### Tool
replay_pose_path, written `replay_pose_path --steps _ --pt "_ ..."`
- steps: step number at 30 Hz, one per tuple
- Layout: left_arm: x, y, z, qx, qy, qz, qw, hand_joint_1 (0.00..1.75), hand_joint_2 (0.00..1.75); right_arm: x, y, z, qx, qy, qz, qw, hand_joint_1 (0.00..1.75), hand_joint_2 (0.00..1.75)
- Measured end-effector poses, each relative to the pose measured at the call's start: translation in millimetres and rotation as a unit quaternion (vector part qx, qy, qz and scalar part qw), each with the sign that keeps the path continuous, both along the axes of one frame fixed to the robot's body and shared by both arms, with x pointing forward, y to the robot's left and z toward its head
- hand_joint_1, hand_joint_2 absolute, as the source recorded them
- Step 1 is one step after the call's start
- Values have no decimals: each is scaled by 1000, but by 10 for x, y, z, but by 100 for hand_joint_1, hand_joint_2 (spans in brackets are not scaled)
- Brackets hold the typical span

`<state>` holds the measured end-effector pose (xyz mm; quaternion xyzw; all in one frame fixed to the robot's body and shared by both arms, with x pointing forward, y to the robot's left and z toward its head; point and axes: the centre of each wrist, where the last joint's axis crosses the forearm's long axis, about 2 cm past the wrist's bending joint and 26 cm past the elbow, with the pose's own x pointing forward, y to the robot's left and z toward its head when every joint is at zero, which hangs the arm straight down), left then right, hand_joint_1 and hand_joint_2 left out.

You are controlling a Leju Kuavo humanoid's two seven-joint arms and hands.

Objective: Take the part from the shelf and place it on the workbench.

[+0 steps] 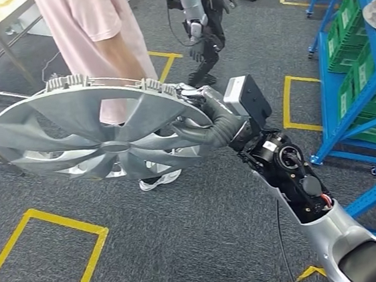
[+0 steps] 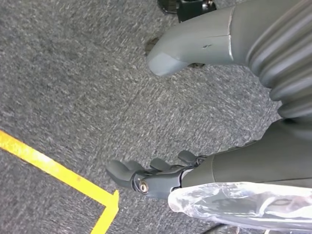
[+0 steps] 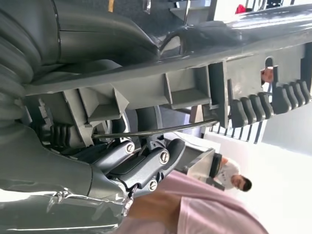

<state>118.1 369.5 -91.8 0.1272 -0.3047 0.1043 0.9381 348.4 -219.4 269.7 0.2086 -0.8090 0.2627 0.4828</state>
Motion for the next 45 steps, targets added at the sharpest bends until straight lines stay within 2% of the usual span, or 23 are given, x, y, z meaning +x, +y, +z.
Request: replay_pose_path --steps 17,45 --pt "-76 27 -15 2 8 7 1000 0 175 25 19 -10 3 -8 12 1000 175 175" --pt "-28 21 -4 0 6 6 1000 0 175 48 42 -21 3 -5 12 1000 175 175"
